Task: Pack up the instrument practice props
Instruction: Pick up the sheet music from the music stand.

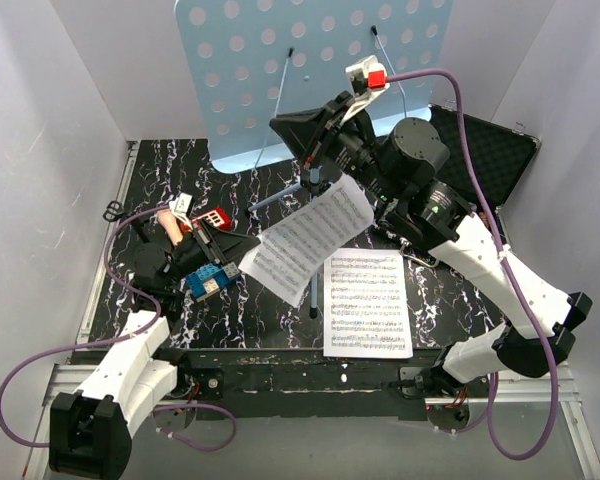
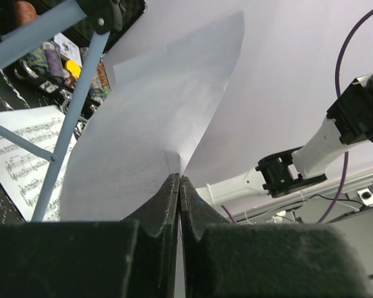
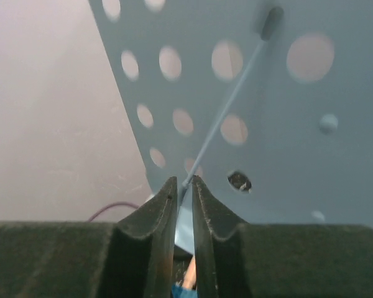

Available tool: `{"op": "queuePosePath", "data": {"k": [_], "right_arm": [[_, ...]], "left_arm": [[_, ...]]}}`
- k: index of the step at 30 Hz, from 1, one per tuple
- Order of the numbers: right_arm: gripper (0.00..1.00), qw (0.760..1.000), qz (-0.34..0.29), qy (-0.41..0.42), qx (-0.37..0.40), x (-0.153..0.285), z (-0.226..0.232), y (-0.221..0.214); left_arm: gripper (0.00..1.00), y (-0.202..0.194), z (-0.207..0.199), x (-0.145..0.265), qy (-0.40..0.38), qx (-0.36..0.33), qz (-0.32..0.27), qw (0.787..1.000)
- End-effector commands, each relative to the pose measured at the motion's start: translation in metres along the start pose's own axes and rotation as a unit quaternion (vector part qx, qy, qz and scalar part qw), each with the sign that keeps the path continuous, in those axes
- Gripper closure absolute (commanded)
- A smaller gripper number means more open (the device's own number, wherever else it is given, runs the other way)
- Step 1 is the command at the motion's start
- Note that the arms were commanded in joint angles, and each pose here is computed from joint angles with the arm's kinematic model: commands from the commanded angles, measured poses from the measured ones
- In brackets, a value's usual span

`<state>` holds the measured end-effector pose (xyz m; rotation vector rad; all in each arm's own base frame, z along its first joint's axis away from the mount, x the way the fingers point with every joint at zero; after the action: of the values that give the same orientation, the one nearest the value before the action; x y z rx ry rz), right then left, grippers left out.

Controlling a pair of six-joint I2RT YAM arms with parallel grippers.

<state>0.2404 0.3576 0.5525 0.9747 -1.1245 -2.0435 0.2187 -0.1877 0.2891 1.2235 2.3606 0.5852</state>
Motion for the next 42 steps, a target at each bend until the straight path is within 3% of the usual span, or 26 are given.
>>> {"op": "queuePosePath", "data": {"k": [1, 3, 7, 15, 22, 30, 36, 42], "right_arm": [[0.66, 0.992, 0.112, -0.049, 0.014, 0.019, -0.028, -0.061], [0.55, 0.992, 0.115, -0.052, 0.010, 0.026, -0.028, -0.062], [0.43, 0.992, 0.112, -0.060, 0.001, 0.042, -0.029, -0.062], [0.37, 0.991, 0.115, -0.067, -0.009, 0.084, -0.030, -0.062], [0.35, 0.983, 0.139, -0.121, -0.020, 0.153, -0.051, -0.084], [0.27, 0.957, 0.154, -0.185, -0.162, 0.228, -0.075, -0.155], [0.25, 0.932, 0.139, -0.153, -0.296, 0.241, -0.066, -0.194], [0.14, 0.901, 0.109, -0.124, -0.402, 0.240, -0.062, -0.214]], "left_arm": [[1.00, -0.014, -0.011, 0.005, -0.026, 0.004, 0.021, 0.999], [1.00, -0.017, -0.013, 0.006, -0.031, 0.007, 0.024, 0.999], [1.00, -0.024, -0.014, 0.008, -0.036, 0.016, 0.025, 0.999], [1.00, -0.050, -0.014, 0.008, -0.025, 0.026, 0.038, 0.999], [1.00, -0.067, -0.021, 0.008, -0.004, 0.016, 0.041, 0.999], [1.00, -0.048, -0.040, 0.011, -0.034, 0.007, -0.032, 0.999], [1.00, -0.035, -0.061, 0.008, -0.079, 0.014, -0.051, 0.995], [1.00, -0.028, -0.074, 0.003, -0.101, 0.016, -0.049, 0.994]]}}
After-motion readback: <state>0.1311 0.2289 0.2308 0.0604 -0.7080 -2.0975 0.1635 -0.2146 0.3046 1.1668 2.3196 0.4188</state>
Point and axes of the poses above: each gripper's point midway between its finger pads, its own x axis back along the fingers, its own z axis along the line the jaws close on, y = z × x, the point moved 1 cm from there along x, back along the fingers, and after that the axes turned 7 degrees about -x, right-handed, at the moved point
